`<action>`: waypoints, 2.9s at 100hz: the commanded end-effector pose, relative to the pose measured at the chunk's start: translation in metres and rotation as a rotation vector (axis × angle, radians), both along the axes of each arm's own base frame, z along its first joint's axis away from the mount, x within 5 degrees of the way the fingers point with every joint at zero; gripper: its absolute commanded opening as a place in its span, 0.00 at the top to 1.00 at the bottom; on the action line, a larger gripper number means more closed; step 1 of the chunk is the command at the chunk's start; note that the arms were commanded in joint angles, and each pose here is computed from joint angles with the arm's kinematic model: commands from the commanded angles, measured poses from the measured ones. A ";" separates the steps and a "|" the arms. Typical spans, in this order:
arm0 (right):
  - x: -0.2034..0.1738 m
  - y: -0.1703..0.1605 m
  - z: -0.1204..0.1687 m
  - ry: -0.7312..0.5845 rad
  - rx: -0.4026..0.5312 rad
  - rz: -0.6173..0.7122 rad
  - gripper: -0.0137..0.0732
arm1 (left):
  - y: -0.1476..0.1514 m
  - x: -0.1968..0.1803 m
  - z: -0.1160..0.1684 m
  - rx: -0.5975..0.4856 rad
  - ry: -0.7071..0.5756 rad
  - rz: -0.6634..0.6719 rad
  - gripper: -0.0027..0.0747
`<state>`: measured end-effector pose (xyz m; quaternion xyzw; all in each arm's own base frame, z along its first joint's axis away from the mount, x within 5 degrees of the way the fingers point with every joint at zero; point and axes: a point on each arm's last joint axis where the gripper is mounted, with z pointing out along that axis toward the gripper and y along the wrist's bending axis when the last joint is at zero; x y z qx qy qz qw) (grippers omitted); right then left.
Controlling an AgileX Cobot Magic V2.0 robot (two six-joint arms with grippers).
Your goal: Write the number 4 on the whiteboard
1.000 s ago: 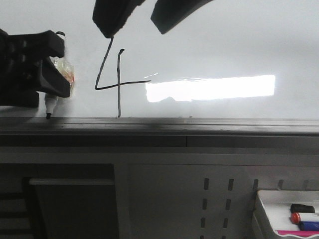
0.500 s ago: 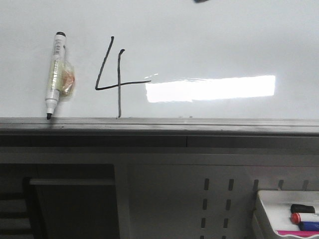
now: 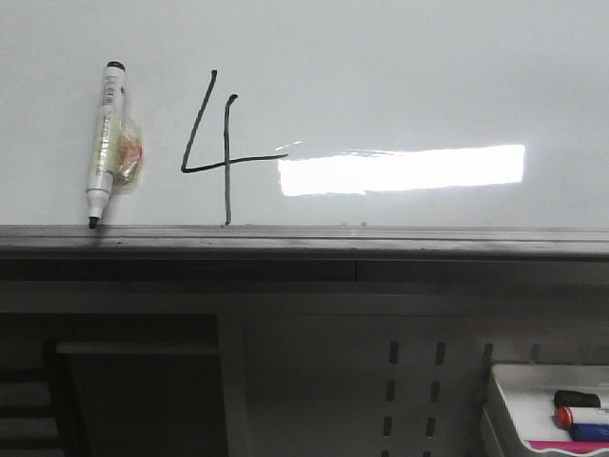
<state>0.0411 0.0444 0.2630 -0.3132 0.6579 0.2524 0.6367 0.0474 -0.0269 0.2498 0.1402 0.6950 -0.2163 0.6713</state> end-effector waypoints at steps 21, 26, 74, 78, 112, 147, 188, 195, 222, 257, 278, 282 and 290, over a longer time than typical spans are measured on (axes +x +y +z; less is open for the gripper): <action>-0.009 -0.011 0.007 -0.132 0.121 -0.010 0.92 | 0.001 -0.002 0.009 -0.044 -0.071 0.003 0.99; -0.009 -0.011 0.007 -0.130 0.120 -0.010 0.92 | 0.001 -0.002 0.009 -0.044 -0.071 0.003 0.99; -0.009 -0.011 0.007 -0.131 0.121 -0.010 0.92 | 0.002 0.000 0.003 0.037 -0.092 0.033 0.99; -0.009 -0.011 0.007 -0.131 0.121 -0.010 0.92 | 0.004 0.001 0.003 0.059 -0.102 0.060 0.99; -0.009 -0.011 0.007 -0.131 0.121 -0.010 0.92 | 0.023 0.006 -0.012 0.090 -0.057 0.431 0.99; -0.009 -0.011 0.007 -0.131 0.121 -0.010 0.92 | 0.027 0.006 -0.074 0.149 0.172 0.490 0.99; -0.009 -0.011 0.007 -0.131 0.121 -0.010 0.92 | 0.027 0.007 -0.073 0.147 0.162 0.490 0.99; -0.009 -0.011 0.007 -0.131 0.121 -0.010 0.92 | 0.027 0.007 -0.073 0.147 0.162 0.490 0.99; -0.009 -0.011 0.007 -0.131 0.121 -0.010 0.92 | 0.027 0.007 -0.073 0.147 0.162 0.490 0.99; -0.009 -0.011 0.007 -0.133 0.120 -0.026 0.92 | 0.027 0.007 -0.073 0.147 0.162 0.490 0.99; -0.002 -0.019 0.009 -0.164 0.120 -0.251 0.92 | 0.027 0.007 -0.073 0.146 0.161 0.490 0.99; -0.001 -0.022 0.009 -0.168 0.114 -0.320 0.92 | 0.027 0.007 -0.073 0.146 0.161 0.490 0.99; 0.002 -0.028 0.009 -0.176 0.102 -0.462 0.92 | 0.027 0.007 -0.073 0.146 0.161 0.490 0.99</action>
